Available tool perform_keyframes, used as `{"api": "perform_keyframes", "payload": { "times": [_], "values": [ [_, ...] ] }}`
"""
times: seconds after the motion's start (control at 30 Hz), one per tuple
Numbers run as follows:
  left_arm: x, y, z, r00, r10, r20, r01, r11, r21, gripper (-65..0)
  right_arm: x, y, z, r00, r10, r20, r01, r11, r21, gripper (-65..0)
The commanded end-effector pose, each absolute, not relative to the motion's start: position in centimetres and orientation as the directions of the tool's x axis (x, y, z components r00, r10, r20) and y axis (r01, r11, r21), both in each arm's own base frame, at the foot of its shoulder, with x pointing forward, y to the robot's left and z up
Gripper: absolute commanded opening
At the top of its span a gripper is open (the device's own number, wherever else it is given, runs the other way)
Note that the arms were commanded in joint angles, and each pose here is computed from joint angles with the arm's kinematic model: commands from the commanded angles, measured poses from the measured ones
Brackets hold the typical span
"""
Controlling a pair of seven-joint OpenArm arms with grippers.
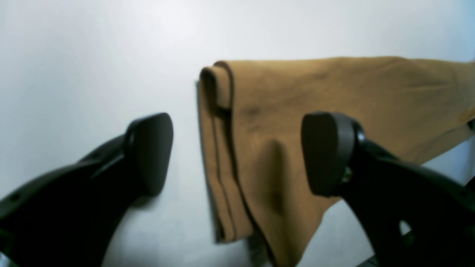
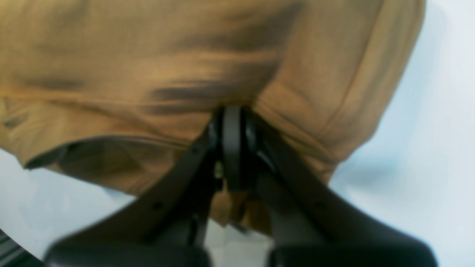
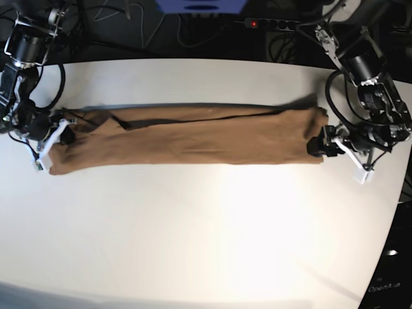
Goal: Fold the T-shirt properly
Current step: 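Lower the left gripper onto the strip's hem end and pinch it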
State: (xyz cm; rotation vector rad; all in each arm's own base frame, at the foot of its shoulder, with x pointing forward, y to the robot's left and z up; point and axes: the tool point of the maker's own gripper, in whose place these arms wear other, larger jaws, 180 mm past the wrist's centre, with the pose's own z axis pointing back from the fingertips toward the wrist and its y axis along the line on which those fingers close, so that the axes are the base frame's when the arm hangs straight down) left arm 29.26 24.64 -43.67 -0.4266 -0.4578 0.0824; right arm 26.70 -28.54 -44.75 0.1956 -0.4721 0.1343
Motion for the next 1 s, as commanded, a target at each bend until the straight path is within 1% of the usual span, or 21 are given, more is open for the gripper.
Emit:
{"api": "perform_keyframes", "payload": {
  "times": [0.0, 0.2, 0.37, 0.53, 0.6, 0.77, 0.87, 0.97],
  "values": [
    [24.6, 26.4, -46.3, 0.971, 0.114, 0.210, -0.041, 0.946, -0.322, -10.9, 23.6, -28.9, -46.8, 0.940, 0.131, 0.316, -0.178, 0.976, 0.126, -63.7],
    [24.4, 25.6, -46.6, 0.974, 0.108, 0.199, -0.036, 0.942, -0.335, -10.9, 23.7, -28.9, -46.8, 0.940, 0.129, 0.316, -0.176, 0.976, 0.126, -63.7],
    [24.8, 23.5, -47.0, 0.983, 0.024, 0.183, 0.039, 0.941, -0.335, -10.9, 23.7, -28.9, -46.8, 0.940, 0.129, 0.316, -0.176, 0.976, 0.126, -63.7],
    [24.8, 22.6, -47.2, 0.985, -0.031, 0.171, 0.087, 0.941, -0.328, -11.0, 23.7, -29.0, -46.8, 0.939, 0.128, 0.318, -0.175, 0.976, 0.125, -63.7],
    [25.0, 22.5, -47.1, 0.984, -0.036, 0.173, 0.092, 0.941, -0.327, -13.5, 23.7, -29.0, -46.8, 0.939, 0.128, 0.318, -0.175, 0.976, 0.125, -63.7],
    [25.0, 22.5, -47.1, 0.984, -0.037, 0.173, 0.093, 0.940, -0.327, -27.2, 23.7, -28.9, -46.8, 0.939, 0.127, 0.318, -0.175, 0.976, 0.127, -63.7],
    [24.7, 22.6, -47.2, 0.985, -0.040, 0.166, 0.093, 0.942, -0.322, -30.5, 23.7, -28.4, -47.0, 0.939, 0.124, 0.320, -0.175, 0.975, 0.137, -63.7],
    [24.1, 23.0, -47.7, 0.989, -0.084, 0.124, 0.116, 0.955, -0.274, -30.6, 23.7, -28.4, -47.0, 0.939, 0.124, 0.320, -0.175, 0.975, 0.137, -63.7]
  ]
}}
